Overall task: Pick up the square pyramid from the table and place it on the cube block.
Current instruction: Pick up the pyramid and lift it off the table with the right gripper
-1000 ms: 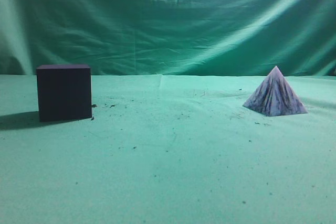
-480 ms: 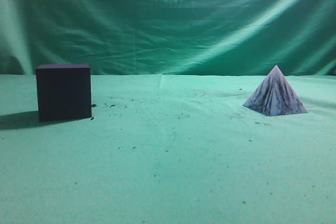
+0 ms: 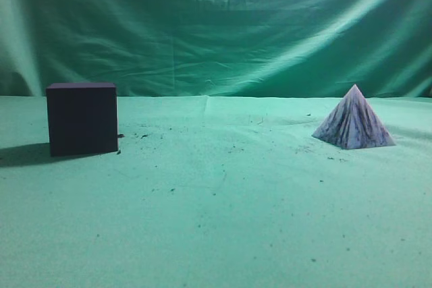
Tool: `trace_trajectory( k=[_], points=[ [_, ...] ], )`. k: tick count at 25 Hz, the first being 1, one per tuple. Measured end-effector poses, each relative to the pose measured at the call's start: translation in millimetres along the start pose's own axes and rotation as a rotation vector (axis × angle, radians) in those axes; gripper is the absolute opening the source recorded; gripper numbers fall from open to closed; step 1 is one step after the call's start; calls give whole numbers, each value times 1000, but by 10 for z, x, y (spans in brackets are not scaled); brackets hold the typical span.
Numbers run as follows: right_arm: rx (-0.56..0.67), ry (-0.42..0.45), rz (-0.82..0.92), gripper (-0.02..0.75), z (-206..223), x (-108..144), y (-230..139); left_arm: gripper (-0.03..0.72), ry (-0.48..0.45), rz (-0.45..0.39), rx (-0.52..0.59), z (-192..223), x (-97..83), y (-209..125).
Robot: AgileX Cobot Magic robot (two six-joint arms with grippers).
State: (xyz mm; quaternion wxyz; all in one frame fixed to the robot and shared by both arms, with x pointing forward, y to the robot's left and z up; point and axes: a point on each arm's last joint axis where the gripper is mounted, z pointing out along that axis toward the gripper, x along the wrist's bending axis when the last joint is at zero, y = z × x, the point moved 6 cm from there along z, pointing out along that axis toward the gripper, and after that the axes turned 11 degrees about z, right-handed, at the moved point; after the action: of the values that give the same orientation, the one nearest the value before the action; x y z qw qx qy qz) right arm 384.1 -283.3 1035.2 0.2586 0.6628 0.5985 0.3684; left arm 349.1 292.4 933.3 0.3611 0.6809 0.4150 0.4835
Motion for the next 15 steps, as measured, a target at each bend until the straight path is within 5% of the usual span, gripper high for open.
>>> trace_trajectory(
  k=[7, 14, 15],
  points=[
    [322, 168, -237, 0, 136, 514, 114, 0, 0, 0, 0, 0, 0, 0],
    [577, 104, -329, 0, 745, 929, 136, 0, 0, 0, 0, 0, 0, 0],
    [599, 98, -333, 47, 849, 983, 153, 0, 0, 0, 0, 0, 0, 0]
  ],
)
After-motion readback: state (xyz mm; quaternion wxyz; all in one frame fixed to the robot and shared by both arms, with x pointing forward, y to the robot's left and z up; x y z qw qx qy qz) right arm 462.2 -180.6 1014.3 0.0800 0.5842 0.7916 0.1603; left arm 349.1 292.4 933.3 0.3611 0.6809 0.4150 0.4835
